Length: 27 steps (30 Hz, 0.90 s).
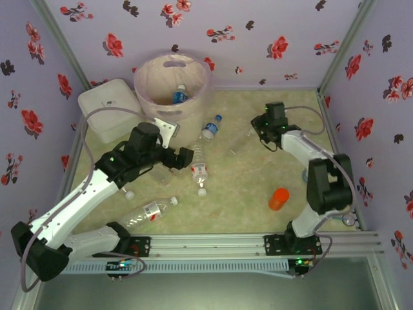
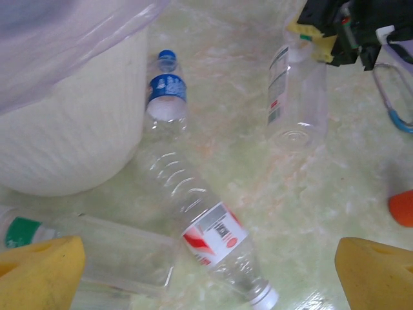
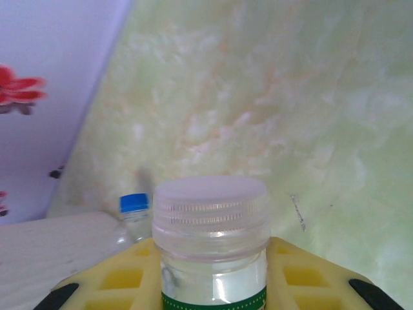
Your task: Put the plastic bottles in the bin
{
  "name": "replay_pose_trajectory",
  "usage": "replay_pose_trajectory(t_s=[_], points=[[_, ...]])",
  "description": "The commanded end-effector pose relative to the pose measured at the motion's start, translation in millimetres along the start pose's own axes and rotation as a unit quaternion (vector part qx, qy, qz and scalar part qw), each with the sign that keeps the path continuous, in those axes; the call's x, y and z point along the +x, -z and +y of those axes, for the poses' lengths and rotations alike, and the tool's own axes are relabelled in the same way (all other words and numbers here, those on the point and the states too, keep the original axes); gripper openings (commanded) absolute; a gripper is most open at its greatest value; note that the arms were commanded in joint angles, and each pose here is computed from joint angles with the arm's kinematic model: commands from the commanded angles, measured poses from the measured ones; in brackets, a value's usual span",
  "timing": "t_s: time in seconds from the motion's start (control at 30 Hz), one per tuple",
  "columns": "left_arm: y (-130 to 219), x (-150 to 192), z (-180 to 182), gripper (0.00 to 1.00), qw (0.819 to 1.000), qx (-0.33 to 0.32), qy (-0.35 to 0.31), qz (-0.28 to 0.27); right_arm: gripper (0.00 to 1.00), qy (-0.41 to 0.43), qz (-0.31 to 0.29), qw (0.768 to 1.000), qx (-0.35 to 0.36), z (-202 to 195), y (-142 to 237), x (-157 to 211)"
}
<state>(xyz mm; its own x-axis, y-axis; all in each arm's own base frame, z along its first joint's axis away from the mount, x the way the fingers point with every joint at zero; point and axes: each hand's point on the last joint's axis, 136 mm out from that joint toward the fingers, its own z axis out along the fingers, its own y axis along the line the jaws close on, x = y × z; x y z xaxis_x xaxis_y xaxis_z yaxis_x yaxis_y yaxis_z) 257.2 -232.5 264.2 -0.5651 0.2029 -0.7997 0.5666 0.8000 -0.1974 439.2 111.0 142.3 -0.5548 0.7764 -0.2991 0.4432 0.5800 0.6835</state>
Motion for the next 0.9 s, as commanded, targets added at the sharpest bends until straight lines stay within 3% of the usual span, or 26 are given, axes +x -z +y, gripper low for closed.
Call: replay_pose_trajectory(t_s=[0.0, 0.13, 0.37, 0.47, 0.6, 0.7, 0.87], points=[[1, -28, -35, 1.0, 0.997, 0.071, 0.012, -0.042, 0.11, 0.064, 0.037, 0.997, -0.026, 2, 34, 15], [-9, -35, -68, 1.0, 0.988, 0.143, 0.018, -0.055, 0.02, 0.121, 0.044, 0.99, -0.065, 11, 78, 26], [-37, -33, -113, 1.0, 0.978, 0.205, 0.008, -0.048, 0.0, 0.138, 0.058, 0.975, -0.166, 26, 124, 55], [-49, -26, -121, 1.0, 0.979, 0.202, -0.005, -0.031, 0.0, 0.146, 0.074, 0.97, -0.181, 27, 132, 72], [-56, -21, -114, 1.0, 0.984, 0.174, -0.013, -0.025, 0.0, 0.154, 0.073, 0.977, -0.131, 10, 127, 77], [-53, -20, -113, 1.0, 0.984, 0.174, -0.013, -0.026, 0.0, 0.148, 0.081, 0.973, -0.158, 24, 125, 82], [-55, -20, -143, 1.0, 0.964, 0.262, 0.026, -0.031, 0.0, 0.168, 0.097, 0.954, -0.226, 58, 128, 103]])
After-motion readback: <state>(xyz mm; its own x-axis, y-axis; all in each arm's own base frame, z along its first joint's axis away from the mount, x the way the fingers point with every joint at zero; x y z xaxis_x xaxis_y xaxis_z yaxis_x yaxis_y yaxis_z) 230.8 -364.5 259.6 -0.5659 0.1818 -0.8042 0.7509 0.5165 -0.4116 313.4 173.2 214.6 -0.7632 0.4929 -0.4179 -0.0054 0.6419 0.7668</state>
